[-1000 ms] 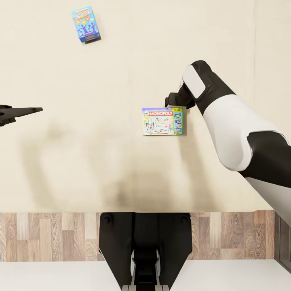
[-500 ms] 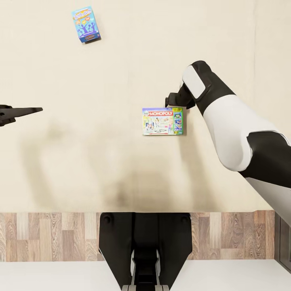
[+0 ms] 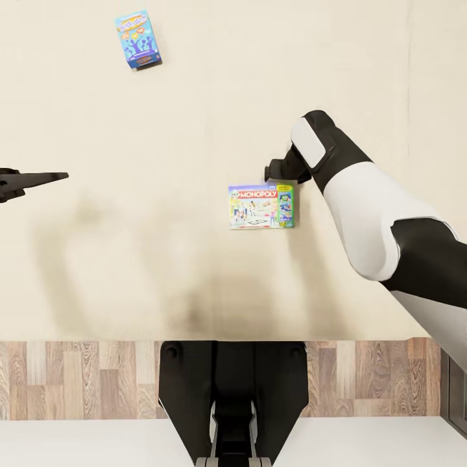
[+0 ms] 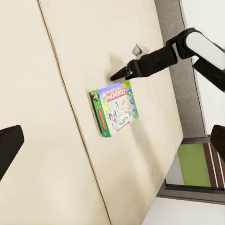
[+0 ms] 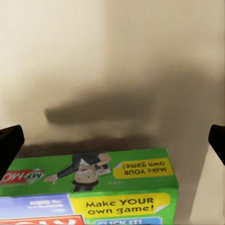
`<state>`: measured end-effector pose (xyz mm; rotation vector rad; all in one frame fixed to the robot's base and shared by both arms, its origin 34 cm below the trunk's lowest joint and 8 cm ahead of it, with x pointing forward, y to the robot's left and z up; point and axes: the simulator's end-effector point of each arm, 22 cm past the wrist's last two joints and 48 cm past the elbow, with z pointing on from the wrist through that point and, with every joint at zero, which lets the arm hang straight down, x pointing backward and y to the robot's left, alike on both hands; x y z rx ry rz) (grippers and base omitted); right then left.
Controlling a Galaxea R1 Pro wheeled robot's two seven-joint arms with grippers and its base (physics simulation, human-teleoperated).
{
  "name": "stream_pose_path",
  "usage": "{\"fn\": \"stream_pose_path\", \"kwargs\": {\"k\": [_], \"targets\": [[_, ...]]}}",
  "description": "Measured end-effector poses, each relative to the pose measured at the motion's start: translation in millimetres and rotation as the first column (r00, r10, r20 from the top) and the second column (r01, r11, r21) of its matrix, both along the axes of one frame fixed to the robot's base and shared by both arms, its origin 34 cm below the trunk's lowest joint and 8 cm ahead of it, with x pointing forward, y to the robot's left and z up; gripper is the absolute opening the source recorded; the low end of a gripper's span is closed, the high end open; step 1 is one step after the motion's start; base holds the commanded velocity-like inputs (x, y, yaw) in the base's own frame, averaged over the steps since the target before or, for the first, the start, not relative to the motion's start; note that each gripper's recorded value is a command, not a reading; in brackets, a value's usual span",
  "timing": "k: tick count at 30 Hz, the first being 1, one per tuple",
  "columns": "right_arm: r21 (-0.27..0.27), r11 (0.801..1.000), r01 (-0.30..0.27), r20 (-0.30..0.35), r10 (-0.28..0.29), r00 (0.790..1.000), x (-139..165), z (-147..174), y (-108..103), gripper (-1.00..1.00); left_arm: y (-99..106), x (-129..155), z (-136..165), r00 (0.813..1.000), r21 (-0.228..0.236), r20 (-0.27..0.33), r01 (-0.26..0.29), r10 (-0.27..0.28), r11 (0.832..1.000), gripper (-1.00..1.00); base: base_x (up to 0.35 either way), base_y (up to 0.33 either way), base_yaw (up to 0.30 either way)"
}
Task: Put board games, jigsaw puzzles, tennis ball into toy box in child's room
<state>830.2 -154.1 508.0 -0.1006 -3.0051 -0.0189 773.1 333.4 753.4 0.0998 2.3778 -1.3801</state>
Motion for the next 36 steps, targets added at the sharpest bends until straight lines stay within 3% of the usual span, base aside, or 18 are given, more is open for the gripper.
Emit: {"fn": "stream_pose_path", "kwargs": {"k": [36], "targets": [[0.004,1.000,0.003,-0.004,-0.003,1.000,-1.6,0.8,1.0,1.00,-0.3,1.6,3.7,1.000,0.001,0.008,0.001,-0.001,1.000,1.00,0.000,0.000,0.000]]}}
